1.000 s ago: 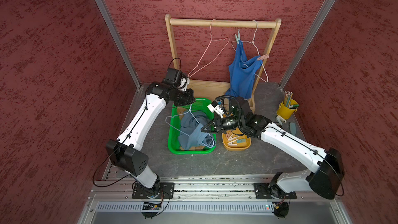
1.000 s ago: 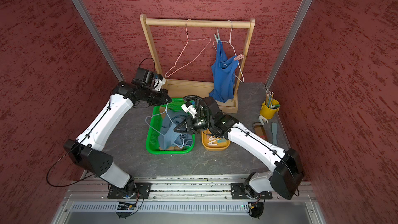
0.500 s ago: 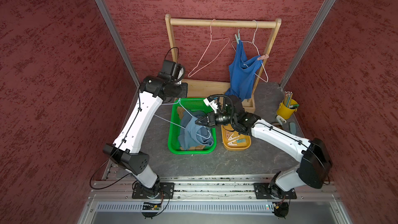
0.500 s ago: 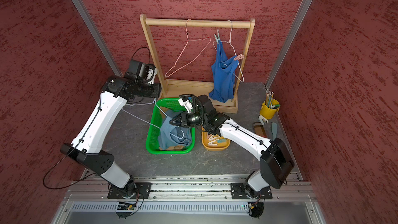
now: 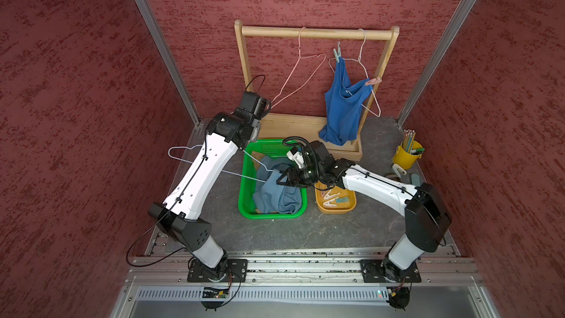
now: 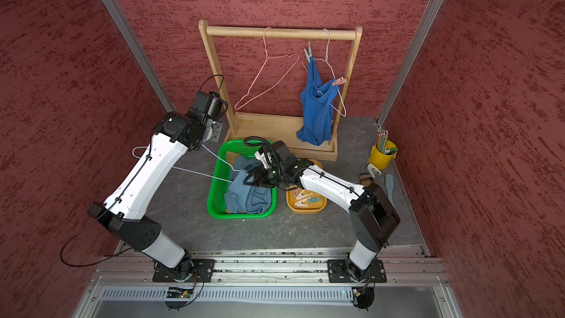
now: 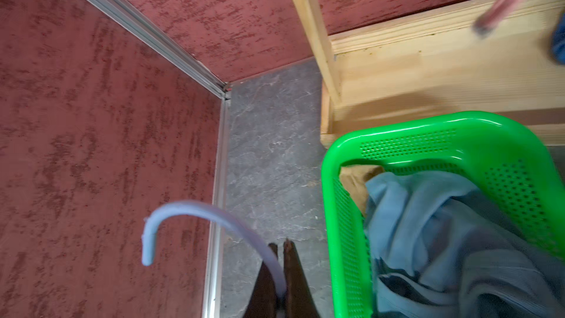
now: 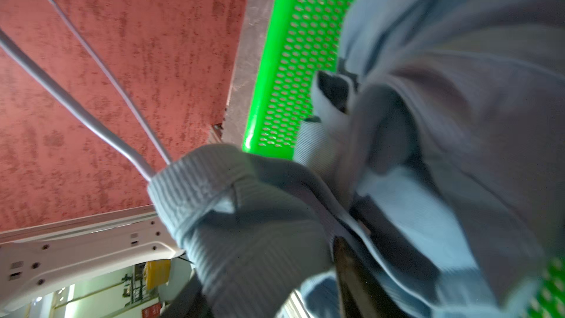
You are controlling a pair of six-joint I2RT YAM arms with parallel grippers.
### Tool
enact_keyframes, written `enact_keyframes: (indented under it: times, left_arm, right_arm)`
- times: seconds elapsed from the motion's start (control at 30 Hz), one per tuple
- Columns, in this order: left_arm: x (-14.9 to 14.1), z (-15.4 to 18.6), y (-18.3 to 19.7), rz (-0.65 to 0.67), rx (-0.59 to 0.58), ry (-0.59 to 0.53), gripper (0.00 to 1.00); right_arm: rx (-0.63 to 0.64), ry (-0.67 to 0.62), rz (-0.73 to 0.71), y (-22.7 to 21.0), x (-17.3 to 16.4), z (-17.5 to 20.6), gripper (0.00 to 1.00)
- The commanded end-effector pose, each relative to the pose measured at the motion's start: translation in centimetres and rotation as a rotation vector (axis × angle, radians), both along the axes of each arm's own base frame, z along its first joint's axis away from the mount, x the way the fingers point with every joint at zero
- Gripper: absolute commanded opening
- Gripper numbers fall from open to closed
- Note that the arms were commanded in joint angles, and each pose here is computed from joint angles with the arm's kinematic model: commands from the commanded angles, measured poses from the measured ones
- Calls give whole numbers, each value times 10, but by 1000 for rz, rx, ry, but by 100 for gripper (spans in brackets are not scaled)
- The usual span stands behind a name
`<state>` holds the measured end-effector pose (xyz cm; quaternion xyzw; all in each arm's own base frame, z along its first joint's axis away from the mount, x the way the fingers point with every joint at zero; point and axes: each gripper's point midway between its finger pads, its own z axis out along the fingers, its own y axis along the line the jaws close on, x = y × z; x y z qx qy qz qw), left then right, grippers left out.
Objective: Remove the clothespins securing tank tops to the hanger
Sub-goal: Remove the tank top from the hanger, then place the tank top in the basket.
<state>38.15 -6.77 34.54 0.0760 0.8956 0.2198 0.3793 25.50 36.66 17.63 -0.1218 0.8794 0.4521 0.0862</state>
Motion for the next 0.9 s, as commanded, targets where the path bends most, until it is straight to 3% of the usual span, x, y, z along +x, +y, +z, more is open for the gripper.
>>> enact_keyframes:
  times: [0.0,0.1,0.13,0.17,0.23,0.37,0.5,0.6,0.67,0.87]
  left_arm:
    - [-12,19,20,45,102,-61,0]
    - [-22,20,28,66,157,-69,0]
    - [-24,22,31,73,163,-76,0]
    - [-27,24,34,79,164,-84,0]
    - [-33,27,34,66,120,-90,0]
    - [-47,21,1,-111,-120,-79,0]
    - [-54,20,-16,-154,-275,-91,0]
    - [-49,10,-21,-147,-280,-63,0]
    - [-44,5,-24,-143,-280,-69,0]
    - [-31,3,-26,-144,-261,-98,0]
  right_arm:
    - [-88,-8,-61,-28,-7,-6,64]
    - [-110,-6,-95,-38,-10,-5,71]
    - [-113,-6,-107,-40,-10,-3,78]
    - [-112,-8,-121,-41,-9,0,99]
    - [-110,-34,-162,-43,-3,10,99]
    - [-66,-195,-311,-53,20,61,99]
    - [81,-223,-269,-33,14,105,99]
    - [139,-272,-137,-4,-12,134,98]
    - [169,-273,-53,13,-32,147,92]
    - [170,-212,106,38,-80,141,74]
